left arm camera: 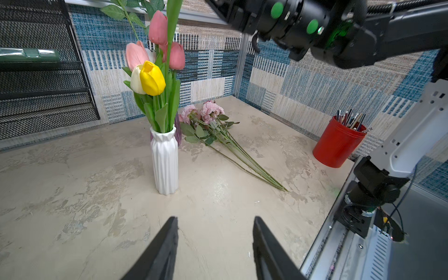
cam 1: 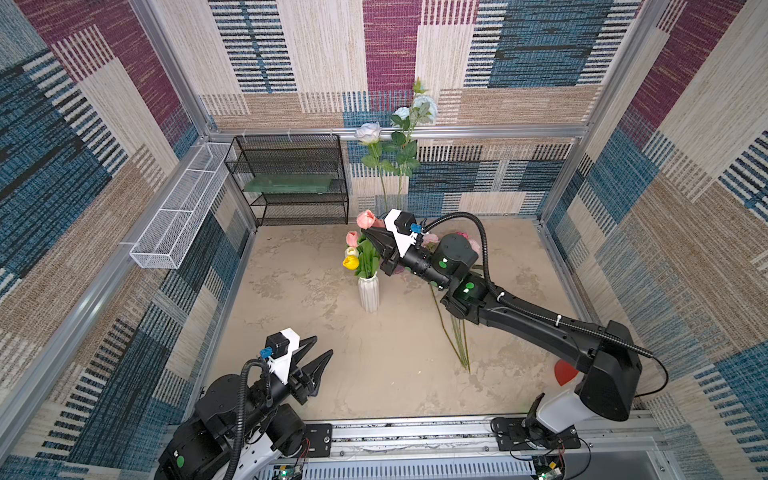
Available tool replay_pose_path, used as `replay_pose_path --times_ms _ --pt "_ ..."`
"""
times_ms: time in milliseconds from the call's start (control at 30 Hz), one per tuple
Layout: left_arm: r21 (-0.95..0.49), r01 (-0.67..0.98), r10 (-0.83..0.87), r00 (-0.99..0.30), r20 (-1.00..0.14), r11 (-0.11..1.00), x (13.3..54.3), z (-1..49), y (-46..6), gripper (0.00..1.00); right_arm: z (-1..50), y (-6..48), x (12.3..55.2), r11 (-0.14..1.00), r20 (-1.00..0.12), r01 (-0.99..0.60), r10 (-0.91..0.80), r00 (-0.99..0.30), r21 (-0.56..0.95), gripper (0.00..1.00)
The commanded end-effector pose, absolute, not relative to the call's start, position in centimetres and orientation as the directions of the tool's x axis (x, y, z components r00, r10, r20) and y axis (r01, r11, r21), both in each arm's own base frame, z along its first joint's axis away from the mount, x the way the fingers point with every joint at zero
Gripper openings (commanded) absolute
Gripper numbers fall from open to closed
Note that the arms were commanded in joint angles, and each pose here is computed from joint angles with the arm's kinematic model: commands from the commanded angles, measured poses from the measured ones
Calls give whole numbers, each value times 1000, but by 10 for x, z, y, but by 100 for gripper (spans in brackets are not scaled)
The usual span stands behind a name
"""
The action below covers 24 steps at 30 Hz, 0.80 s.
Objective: Pick out pink flowers from the vase
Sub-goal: Pick up the flower from the vase.
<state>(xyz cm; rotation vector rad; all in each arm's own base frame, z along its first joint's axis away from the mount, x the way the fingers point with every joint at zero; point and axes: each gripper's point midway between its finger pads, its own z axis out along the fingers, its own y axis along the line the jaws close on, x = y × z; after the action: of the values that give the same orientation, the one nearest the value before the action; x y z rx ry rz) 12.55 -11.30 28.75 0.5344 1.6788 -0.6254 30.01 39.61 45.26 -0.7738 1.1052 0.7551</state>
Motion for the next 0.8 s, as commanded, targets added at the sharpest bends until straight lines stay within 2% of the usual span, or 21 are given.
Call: replay_pose_path --times_ms 0,167,367,567,767 --pt "-114 673 21 -189 -982 731 127 294 -121 52 482 389 280 478 -944 -859 157 291 -186 8" --pt "-100 682 66 -213 -975 725 132 291 -129 52 525 362 250 463 -919 -863 215 330 -202 8" --pt "-88 715 105 -221 -970 694 137 288 -145 56 543 326 226 484 -912 -862 271 309 -148 8" --pt "-49 773 170 -201 -965 633 148 293 -173 62 511 307 216 482 -938 -875 280 203 -45 8" --pt "37 821 256 -135 -957 569 167 300 -205 61 471 291 203 449 -938 -892 327 116 46 8"
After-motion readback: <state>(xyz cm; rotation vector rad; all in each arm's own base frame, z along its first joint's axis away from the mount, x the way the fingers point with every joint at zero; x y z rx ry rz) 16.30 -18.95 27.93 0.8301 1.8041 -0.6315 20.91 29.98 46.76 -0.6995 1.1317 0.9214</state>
